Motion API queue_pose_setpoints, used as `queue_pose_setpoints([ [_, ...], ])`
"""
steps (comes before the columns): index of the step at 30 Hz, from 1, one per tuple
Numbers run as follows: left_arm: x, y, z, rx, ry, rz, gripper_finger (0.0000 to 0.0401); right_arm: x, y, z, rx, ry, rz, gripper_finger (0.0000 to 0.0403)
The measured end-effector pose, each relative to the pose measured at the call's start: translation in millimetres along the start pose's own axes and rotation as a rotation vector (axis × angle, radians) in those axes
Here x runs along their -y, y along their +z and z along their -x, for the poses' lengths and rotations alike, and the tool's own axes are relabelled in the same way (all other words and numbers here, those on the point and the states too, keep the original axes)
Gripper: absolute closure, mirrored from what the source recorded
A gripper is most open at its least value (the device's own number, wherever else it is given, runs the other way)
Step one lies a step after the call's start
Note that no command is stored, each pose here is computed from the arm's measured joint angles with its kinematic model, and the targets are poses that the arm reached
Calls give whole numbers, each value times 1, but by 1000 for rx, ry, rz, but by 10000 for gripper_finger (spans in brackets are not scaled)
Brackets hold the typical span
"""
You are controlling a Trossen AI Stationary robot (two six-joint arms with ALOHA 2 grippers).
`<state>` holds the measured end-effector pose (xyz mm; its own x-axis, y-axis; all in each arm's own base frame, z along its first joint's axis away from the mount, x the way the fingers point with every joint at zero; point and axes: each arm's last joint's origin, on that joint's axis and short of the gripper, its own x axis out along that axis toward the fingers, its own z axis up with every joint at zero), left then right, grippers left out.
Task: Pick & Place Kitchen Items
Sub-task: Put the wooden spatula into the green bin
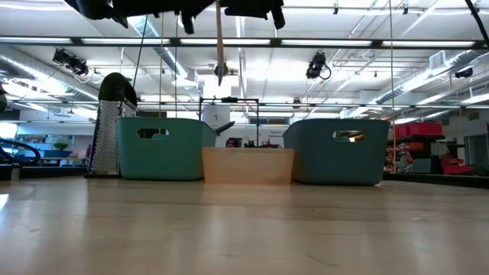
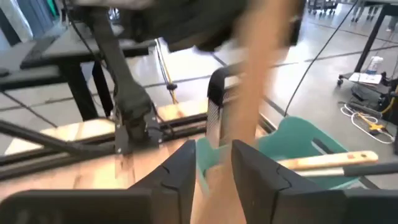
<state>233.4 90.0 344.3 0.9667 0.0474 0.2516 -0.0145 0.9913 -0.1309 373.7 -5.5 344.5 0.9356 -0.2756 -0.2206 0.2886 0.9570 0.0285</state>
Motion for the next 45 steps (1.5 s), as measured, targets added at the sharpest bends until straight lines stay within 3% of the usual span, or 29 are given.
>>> queue_pose_setpoints([
  [6, -9, 2, 11, -66, 106, 6, 307, 1, -6, 0, -54, -27, 1, 282],
  [16, -22, 1, 36, -206, 417, 4, 307, 1, -8, 0, -82, -33, 10, 315],
  [26, -37, -7, 49, -313, 659, -56, 307, 0, -13, 1, -137, 13, 19, 335],
  [37, -45, -24, 56, -467, 785, -20, 307, -2, -20, 3, -199, 30, 28, 340],
  [45, -46, -29, 57, -525, 787, -33, 307, -9, -26, 6, -255, 43, 52, 343],
])
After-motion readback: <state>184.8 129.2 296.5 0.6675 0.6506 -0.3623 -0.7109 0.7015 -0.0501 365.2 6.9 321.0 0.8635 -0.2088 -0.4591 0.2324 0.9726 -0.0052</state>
